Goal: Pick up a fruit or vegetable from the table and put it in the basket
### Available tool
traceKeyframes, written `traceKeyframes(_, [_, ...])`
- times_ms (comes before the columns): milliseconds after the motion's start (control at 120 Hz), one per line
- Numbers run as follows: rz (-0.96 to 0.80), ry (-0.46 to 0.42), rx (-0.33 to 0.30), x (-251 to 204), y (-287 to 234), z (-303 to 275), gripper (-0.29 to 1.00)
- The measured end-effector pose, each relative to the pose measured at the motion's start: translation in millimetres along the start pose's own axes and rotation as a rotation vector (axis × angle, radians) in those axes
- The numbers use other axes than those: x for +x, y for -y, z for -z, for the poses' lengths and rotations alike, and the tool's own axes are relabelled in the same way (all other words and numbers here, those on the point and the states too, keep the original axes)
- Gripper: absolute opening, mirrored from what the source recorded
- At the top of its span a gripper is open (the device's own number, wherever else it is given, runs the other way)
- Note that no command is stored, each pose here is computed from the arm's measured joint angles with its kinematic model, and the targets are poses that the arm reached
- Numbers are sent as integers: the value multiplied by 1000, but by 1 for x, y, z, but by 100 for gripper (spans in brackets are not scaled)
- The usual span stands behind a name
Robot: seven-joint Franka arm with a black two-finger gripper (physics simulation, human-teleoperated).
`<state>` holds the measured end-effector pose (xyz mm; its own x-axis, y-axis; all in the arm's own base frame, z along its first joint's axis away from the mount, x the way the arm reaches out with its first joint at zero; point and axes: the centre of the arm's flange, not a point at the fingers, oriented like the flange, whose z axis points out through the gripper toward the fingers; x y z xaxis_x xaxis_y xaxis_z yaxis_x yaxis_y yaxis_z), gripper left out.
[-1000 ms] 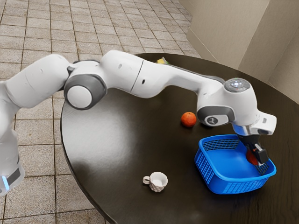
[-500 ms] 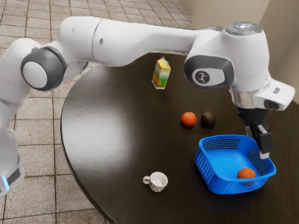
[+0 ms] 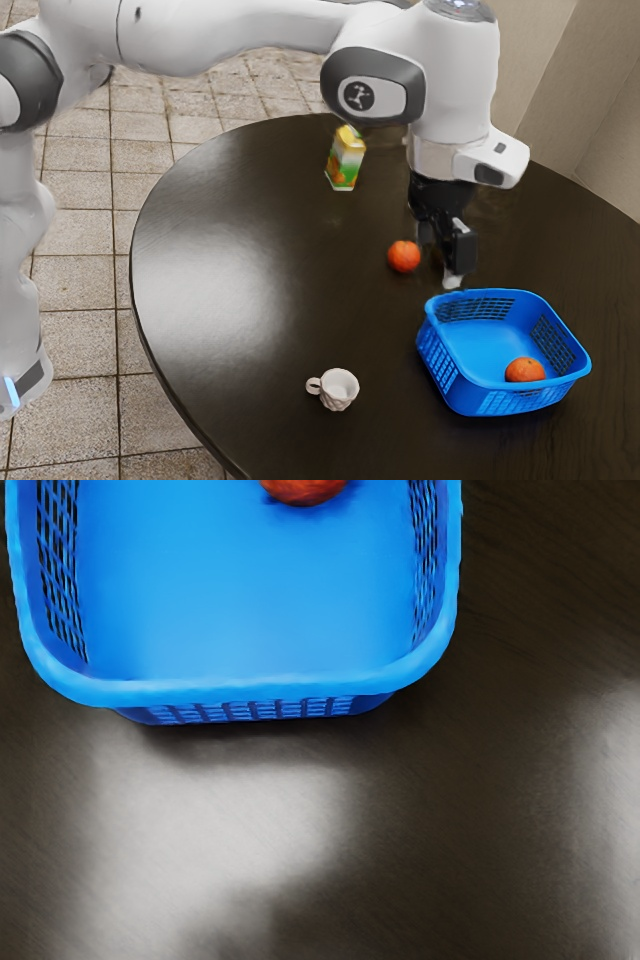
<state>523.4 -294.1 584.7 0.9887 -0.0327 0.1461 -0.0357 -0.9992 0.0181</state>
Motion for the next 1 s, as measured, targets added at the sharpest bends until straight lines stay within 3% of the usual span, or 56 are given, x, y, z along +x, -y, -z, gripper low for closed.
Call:
traceKeyframes(75, [41, -208, -45, 11, 22, 149, 70])
traceKeyframes(133, [61, -238, -30, 6, 35, 188, 70])
traceKeyframes(267, [174, -114, 76, 36, 104, 140, 70])
traceKeyframes(425, [360, -23, 103, 66, 222, 96, 70])
traceKeyframes(625, [324, 33, 93, 79, 215, 58, 70])
traceKeyframes(792, [361, 97, 92, 110, 254, -13, 70])
traceKeyframes(1000, [326, 106, 69, 127, 258, -55, 70])
